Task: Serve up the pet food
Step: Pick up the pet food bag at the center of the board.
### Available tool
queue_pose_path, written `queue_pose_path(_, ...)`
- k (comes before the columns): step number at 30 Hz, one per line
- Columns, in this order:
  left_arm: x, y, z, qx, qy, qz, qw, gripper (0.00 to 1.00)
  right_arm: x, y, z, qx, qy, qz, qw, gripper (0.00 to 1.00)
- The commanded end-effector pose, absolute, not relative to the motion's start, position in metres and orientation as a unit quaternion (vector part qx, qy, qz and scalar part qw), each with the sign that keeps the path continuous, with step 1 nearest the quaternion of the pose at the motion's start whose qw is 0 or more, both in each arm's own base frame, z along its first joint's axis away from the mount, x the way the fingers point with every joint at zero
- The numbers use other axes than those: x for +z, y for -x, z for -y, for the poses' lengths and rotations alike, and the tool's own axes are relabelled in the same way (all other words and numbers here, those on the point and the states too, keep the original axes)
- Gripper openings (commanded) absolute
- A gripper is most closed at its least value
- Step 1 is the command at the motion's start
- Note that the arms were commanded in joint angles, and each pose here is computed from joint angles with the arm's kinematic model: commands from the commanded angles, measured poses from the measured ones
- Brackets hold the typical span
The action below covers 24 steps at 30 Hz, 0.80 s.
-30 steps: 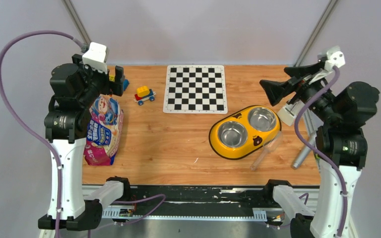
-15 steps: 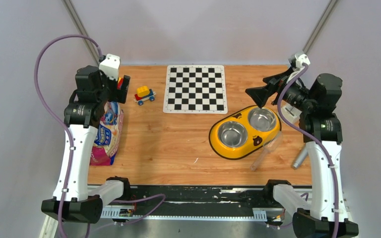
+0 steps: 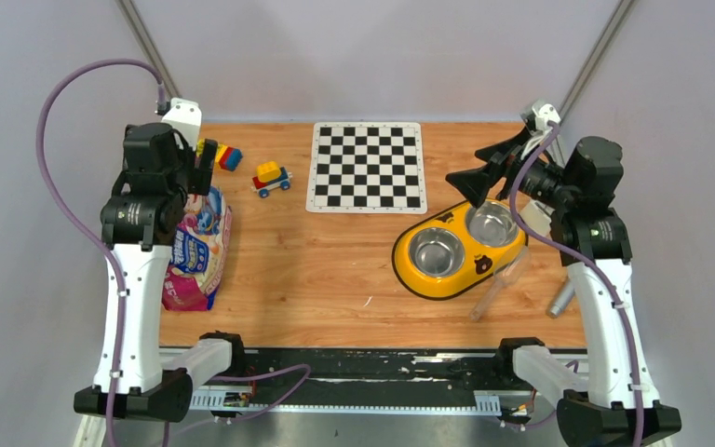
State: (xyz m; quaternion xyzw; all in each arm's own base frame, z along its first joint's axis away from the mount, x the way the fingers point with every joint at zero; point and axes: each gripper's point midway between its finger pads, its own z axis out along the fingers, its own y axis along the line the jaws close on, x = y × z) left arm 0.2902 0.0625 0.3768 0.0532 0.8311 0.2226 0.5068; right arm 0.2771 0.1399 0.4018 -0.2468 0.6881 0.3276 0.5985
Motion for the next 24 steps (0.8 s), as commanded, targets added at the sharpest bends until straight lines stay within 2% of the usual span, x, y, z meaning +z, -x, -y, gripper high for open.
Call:
queue_pose_path(1,0.383,-0.257,-0.093,0.298,-0.017,-0.833,0.466,1.0,0.41,-0.277,-0.145,0.322,0.268,-0.669,0.614,0.99)
queue_pose_path(10,0.367,-0.251,-0.115,0.367,-0.01,-0.829,0.423,1.0,0.407,-0.275,-0.151,0.324,0.276,-0.667,0.612,0.99)
queue_pose_path(18,0.341,-0.258,-0.141,0.305,0.025,-0.861,0.406,1.0,0.407,-0.274,-0.151,0.322,0.277,-0.666,0.613,0.99)
queue_pose_path(24,0.323,-0.265,-0.131,0.24,0.004,-0.878,0.414,1.0,0.406,-0.274,-0.151,0.321,0.278,-0.666,0.613,0.99)
